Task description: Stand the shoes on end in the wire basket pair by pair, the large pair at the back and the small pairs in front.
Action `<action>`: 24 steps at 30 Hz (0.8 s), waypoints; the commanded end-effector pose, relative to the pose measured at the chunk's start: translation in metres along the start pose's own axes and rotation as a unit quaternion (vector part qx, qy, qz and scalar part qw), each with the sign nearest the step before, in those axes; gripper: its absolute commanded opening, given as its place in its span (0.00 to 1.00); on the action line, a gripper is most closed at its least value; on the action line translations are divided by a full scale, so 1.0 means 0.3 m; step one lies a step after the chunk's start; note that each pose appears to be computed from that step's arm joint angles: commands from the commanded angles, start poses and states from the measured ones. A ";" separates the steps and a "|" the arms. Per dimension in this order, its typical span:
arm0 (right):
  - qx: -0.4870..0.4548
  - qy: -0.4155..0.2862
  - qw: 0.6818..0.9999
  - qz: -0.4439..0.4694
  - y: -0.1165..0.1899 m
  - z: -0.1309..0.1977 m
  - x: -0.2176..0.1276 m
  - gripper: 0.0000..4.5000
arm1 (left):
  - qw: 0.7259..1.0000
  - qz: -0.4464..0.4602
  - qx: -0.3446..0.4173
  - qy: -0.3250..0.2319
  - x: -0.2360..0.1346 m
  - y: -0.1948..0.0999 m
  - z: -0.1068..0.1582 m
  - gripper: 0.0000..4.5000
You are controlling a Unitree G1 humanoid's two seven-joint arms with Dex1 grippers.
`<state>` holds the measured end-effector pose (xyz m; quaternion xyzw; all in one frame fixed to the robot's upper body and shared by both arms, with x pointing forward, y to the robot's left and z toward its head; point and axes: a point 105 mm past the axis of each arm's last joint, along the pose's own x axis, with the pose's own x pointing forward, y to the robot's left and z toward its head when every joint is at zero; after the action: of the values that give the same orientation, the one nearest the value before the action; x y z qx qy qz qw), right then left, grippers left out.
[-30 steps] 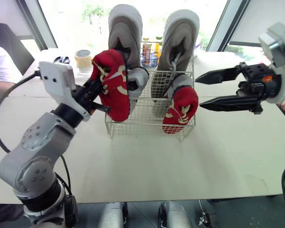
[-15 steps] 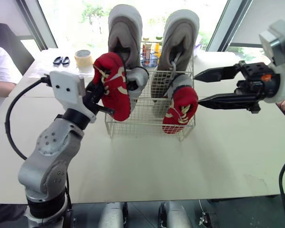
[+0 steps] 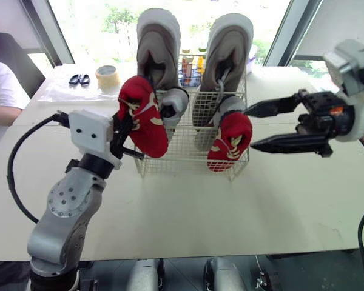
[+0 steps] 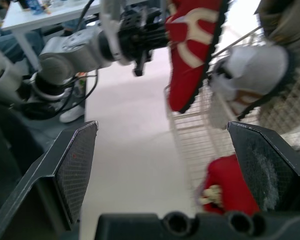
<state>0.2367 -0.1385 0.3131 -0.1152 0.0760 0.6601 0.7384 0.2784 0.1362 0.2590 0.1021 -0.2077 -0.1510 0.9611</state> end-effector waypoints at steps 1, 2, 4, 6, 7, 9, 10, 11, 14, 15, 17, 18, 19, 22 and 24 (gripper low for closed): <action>-0.021 -0.012 1.000 -0.003 0.027 0.029 -0.008 1.00 | 0.999 -0.039 0.009 0.010 0.005 -0.047 -0.018 0.01; -0.019 -0.015 1.000 -0.006 0.026 0.027 -0.006 1.00 | 0.999 -0.047 0.013 0.008 0.008 -0.056 -0.016 0.01; -0.015 -0.012 1.000 -0.008 0.029 0.016 -0.006 1.00 | 0.998 -0.061 0.034 0.001 0.008 -0.069 -0.006 0.01; -0.015 -0.009 1.000 -0.006 0.039 0.011 -0.003 1.00 | 0.997 -0.063 0.049 0.000 0.003 -0.069 -0.005 0.01; -0.015 -0.009 1.000 -0.004 0.044 0.011 -0.002 1.00 | 0.997 -0.065 0.052 0.001 0.002 -0.070 -0.007 0.01; -0.018 -0.010 1.000 -0.002 0.053 0.011 0.004 1.00 | 0.998 -0.027 0.048 0.004 0.000 -0.036 -0.018 0.01; -0.019 -0.014 1.000 -0.002 0.055 0.012 0.007 1.00 | 0.998 -0.008 0.057 0.005 -0.004 -0.019 -0.025 0.01; -0.019 -0.017 1.000 -0.003 0.055 0.012 0.009 1.00 | 0.998 0.006 0.069 0.004 -0.007 -0.007 -0.029 0.01; -0.016 -0.019 1.000 -0.010 0.051 0.004 0.009 1.00 | 0.998 0.022 0.054 0.009 -0.013 -0.002 -0.046 0.01; -0.015 -0.018 1.000 -0.012 0.049 0.002 0.009 1.00 | 0.998 0.015 0.055 0.009 -0.014 -0.010 -0.048 0.01; -0.015 -0.020 1.000 -0.014 0.048 0.003 0.006 1.00 | 0.999 0.015 0.021 0.024 -0.019 -0.012 -0.066 0.01; -0.014 -0.021 1.000 -0.014 0.048 0.002 0.005 1.00 | 0.999 0.022 0.009 0.031 -0.022 -0.007 -0.074 0.01; -0.014 -0.022 1.000 -0.014 0.047 0.001 0.005 1.00 | 0.999 0.022 -0.003 0.037 -0.025 -0.007 -0.080 0.01; -0.013 -0.023 1.000 -0.014 0.045 -0.003 0.007 1.00 | 0.998 0.026 -0.032 0.047 -0.034 -0.001 -0.087 0.01; -0.012 -0.024 1.000 -0.015 0.041 -0.006 0.006 1.00 | 0.997 0.020 -0.050 0.050 -0.043 -0.003 -0.084 0.27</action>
<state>0.2285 -0.1344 0.3001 -0.0987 0.0750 0.6536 0.7467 0.2809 0.1377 0.2313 0.0639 -0.1591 -0.1416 0.9750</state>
